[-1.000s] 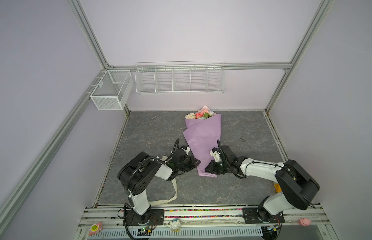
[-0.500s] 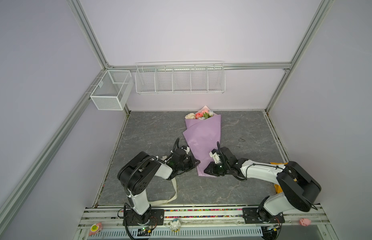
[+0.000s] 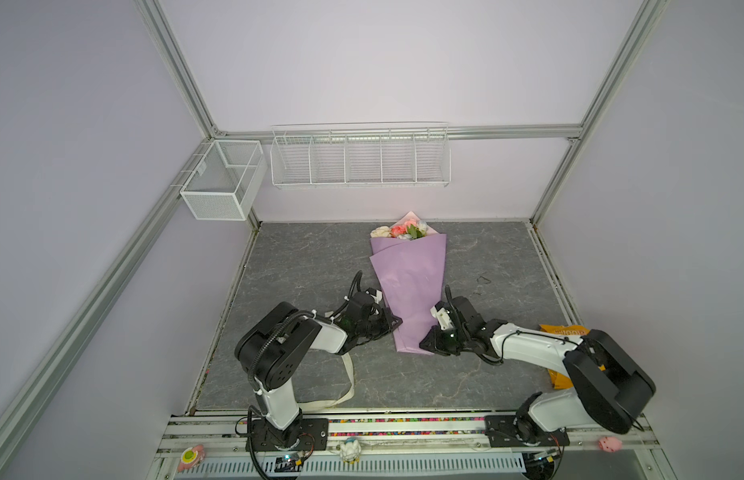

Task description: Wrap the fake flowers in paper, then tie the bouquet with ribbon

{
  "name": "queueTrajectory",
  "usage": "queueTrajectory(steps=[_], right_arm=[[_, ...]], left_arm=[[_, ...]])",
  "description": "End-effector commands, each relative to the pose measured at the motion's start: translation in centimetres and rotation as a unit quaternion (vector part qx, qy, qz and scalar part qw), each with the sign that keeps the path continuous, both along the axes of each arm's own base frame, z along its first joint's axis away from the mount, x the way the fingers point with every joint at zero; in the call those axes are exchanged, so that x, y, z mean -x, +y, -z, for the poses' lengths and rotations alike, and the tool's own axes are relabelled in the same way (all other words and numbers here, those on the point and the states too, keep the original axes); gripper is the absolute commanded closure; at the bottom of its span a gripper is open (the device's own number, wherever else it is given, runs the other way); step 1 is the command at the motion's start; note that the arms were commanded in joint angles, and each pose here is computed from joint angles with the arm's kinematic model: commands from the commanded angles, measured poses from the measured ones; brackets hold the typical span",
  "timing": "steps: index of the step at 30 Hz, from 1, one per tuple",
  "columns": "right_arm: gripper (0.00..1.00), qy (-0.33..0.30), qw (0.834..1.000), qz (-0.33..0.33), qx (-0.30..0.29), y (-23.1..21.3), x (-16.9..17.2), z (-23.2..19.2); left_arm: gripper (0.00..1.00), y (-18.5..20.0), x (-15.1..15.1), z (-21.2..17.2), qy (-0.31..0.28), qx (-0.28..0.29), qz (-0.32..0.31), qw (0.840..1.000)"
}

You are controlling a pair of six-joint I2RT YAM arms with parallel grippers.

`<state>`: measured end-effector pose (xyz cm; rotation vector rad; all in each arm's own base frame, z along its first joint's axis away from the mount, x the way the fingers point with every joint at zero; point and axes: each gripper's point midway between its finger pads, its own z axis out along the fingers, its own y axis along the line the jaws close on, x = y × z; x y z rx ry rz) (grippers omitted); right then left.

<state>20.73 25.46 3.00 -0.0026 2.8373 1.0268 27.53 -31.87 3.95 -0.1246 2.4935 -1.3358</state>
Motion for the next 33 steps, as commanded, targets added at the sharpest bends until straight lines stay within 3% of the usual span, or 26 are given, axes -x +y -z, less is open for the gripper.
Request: queueTrajectory(steps=[1, 2, 8, 14, 18, 22, 26, 33], right_arm=[[0.8, 0.016, 1.0, 0.001, 0.001, -0.1, 0.4, 1.3], [0.8, 0.02, 1.0, 0.006, 0.005, -0.3, 0.5, 1.7], [0.8, 0.02, 1.0, 0.011, 0.003, -0.2, 0.4, 1.8], [0.8, 0.017, 1.0, 0.014, 0.006, -0.3, 0.1, 1.4], [0.8, 0.017, 1.0, 0.014, 0.004, -0.2, 0.1, 1.2], [0.79, 0.012, 1.0, 0.013, -0.003, 0.0, -0.1, 0.6], [0.79, 0.008, 1.0, 0.011, -0.005, 0.2, -0.3, 0.3], [0.79, 0.009, 1.0, 0.011, -0.01, 0.6, -0.6, 0.1]], left_arm=[[1.0, 0.1, -0.4, -0.6, -0.009, -0.009, 0.005, 1.0], [0.99, 0.2, -0.4, -0.5, -0.009, -0.013, 0.004, 1.0], [0.66, 1.4, 0.1, -2.4, -0.026, -0.033, 0.0, 0.999], [0.45, 4.6, 1.1, -4.8, -0.041, -0.072, -0.044, 0.996], [0.48, 4.4, 1.8, -7.2, -0.054, -0.055, -0.037, 0.996], [0.56, 1.2, 2.4, -8.8, -0.063, -0.029, 0.018, 0.997], [0.66, -3.3, 3.2, -8.1, -0.053, -0.042, 0.092, 0.993], [0.8, -3.9, 3.3, -4.1, 0.006, -0.057, 0.07, 0.996]])
